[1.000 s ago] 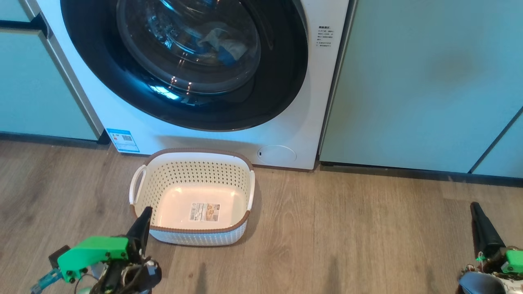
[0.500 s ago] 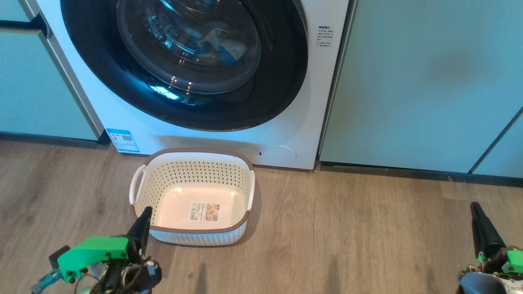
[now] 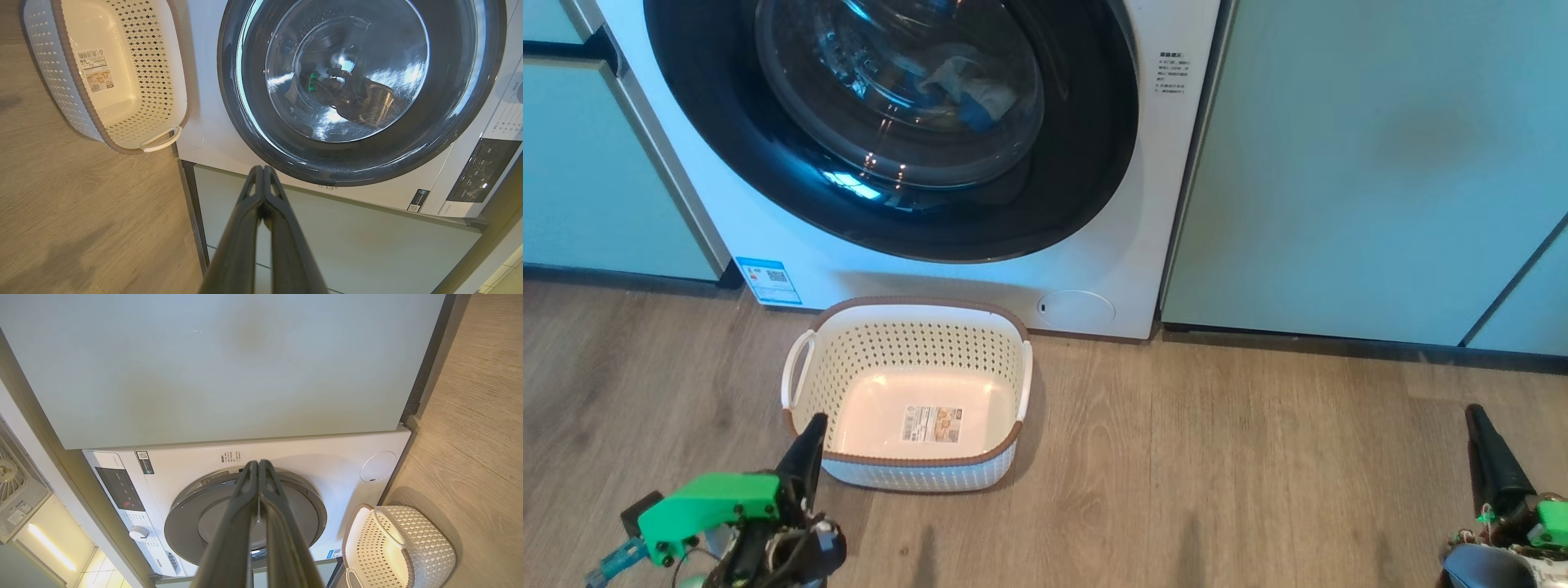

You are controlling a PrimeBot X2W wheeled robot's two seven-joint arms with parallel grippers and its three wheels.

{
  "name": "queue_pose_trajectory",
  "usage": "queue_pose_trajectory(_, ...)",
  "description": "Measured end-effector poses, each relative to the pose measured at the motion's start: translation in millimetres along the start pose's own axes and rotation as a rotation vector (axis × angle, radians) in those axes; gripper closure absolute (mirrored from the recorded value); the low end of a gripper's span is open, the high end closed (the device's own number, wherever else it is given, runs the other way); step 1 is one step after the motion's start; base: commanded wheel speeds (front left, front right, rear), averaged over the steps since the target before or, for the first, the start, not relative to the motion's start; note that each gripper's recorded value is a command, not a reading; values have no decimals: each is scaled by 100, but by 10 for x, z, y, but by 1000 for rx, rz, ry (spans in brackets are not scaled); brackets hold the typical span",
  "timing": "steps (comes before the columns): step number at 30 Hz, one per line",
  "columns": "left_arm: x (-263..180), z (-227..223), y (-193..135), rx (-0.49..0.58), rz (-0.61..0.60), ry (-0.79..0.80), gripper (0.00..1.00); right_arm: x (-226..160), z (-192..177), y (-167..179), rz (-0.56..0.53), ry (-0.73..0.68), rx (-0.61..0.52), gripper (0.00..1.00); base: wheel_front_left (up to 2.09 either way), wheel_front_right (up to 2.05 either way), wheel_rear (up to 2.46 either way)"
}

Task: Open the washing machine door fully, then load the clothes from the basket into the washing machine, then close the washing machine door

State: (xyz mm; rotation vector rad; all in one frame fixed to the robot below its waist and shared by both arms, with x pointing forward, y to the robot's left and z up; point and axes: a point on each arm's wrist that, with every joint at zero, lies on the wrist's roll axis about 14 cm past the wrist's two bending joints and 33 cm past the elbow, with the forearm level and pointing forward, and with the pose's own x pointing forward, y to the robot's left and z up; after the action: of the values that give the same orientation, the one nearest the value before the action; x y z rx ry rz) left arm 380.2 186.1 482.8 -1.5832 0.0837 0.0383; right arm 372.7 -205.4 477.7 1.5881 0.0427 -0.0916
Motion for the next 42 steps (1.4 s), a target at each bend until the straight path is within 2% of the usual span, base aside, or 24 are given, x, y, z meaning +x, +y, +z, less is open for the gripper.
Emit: queue_pose_trajectory(42, 0, 0, 0, -2, 0, 1, 100, -2, 13, -1, 0, 0, 2, 100, 0, 0, 0)
